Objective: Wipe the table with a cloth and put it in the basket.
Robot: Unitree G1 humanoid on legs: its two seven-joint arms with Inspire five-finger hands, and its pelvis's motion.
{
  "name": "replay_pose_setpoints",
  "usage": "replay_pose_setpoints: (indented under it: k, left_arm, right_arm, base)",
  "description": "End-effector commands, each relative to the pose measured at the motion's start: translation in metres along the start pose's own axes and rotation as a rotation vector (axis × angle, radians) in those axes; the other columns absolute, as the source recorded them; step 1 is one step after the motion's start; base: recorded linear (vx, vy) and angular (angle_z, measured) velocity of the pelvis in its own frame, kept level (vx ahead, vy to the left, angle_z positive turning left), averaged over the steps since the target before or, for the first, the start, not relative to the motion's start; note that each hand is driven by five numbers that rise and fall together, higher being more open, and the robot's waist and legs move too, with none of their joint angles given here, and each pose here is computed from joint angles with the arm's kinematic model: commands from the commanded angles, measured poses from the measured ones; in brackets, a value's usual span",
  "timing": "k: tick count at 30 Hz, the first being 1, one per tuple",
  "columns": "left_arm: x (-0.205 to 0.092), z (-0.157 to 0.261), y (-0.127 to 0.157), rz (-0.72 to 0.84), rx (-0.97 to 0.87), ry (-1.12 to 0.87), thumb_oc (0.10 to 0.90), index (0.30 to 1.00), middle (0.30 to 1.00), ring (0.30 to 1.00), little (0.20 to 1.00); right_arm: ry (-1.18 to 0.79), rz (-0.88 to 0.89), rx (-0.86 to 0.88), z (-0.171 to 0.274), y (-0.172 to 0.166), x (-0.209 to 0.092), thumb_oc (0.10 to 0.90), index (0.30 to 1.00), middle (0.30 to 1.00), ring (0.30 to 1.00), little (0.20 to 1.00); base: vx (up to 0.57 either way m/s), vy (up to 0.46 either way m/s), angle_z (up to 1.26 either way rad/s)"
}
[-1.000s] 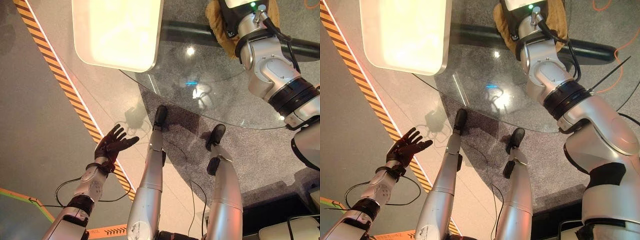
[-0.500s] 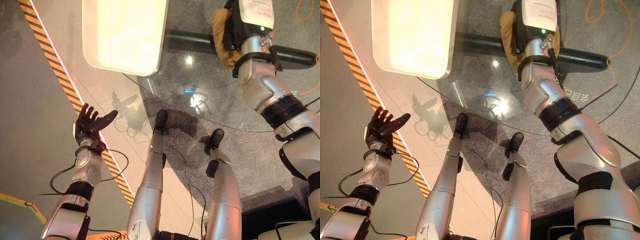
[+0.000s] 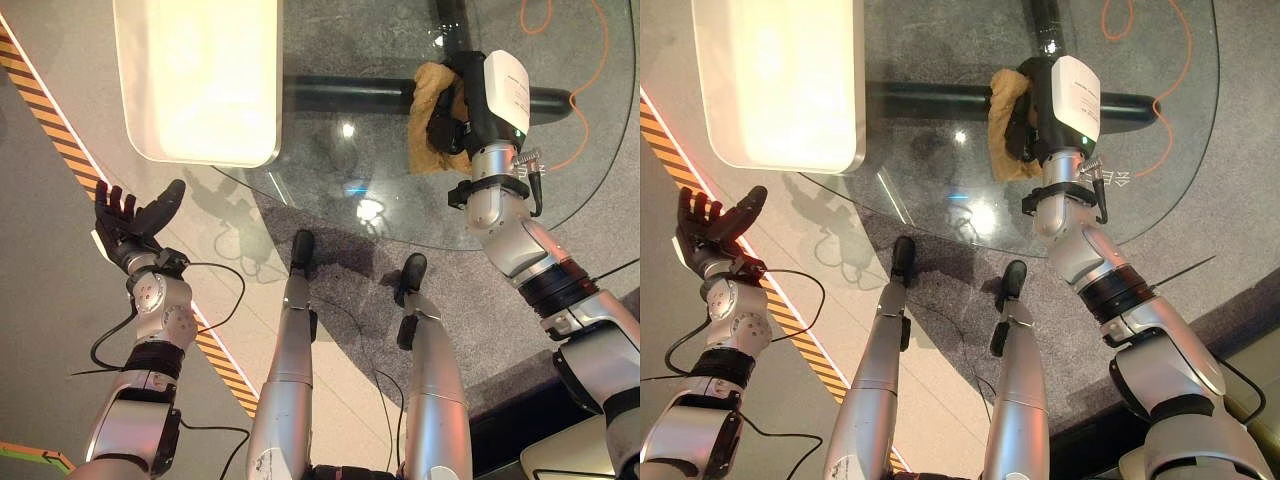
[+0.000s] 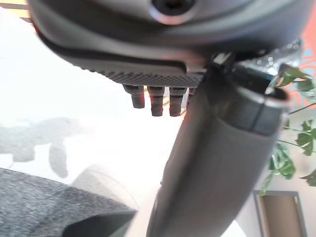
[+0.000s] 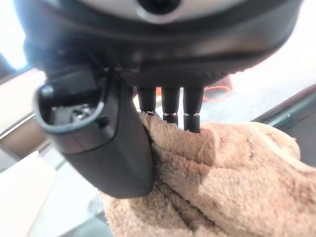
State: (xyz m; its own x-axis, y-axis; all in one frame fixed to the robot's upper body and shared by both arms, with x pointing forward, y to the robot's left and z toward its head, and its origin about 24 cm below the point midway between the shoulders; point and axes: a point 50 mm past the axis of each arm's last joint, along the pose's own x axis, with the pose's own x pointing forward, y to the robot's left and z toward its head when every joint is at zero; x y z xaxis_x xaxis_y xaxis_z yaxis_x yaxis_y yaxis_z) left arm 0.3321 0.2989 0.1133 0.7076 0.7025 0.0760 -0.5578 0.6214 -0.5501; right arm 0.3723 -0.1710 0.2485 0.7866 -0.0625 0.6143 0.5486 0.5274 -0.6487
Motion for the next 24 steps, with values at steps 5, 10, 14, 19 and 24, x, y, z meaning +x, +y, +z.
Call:
replay_pose_setpoints:
  k: [5,10,14,19,24]
  left_arm:
    - [0.022,0.083,0.010,0.070,-0.066,-0.354,0.800,0.900,0.900,0.900,0.900]
    - [0.016,0.102,-0.004,0.009,-0.143,-0.438,0.800,0.900,0.900,0.900,0.900]
    - [0.010,0.109,-0.019,-0.038,-0.164,-0.488,0.800,0.900,0.900,0.900,0.900]
    - [0.005,0.112,-0.026,-0.054,-0.170,-0.515,0.800,0.900,0.900,0.900,0.900]
    - [0.000,0.117,-0.032,-0.094,-0.177,-0.547,0.800,0.900,0.900,0.900,0.900]
  right_arm:
    - [-0.193,-0.257,0.112,0.033,-0.047,0.007,0.100,0.300,0.300,0.300,0.200]
    - [-0.207,-0.284,0.128,0.032,-0.055,0.005,0.100,0.300,0.300,0.300,0.200]
    - [-0.227,-0.307,0.143,0.033,-0.060,0.002,0.100,0.300,0.300,0.300,0.200]
    - [-0.251,-0.315,0.143,0.037,-0.064,0.000,0.100,0.300,0.300,0.300,0.200]
    - [-0.285,-0.323,0.150,0.043,-0.069,0.001,0.100,0.300,0.300,0.300,0.200]
  base:
    - [0.00,0.028,-0.04]
    - [0.00,0.007,0.00]
    - [0.00,0.000,0.00]
    - [0.01,0.003,-0.01]
    - [0.00,0.013,-0.05]
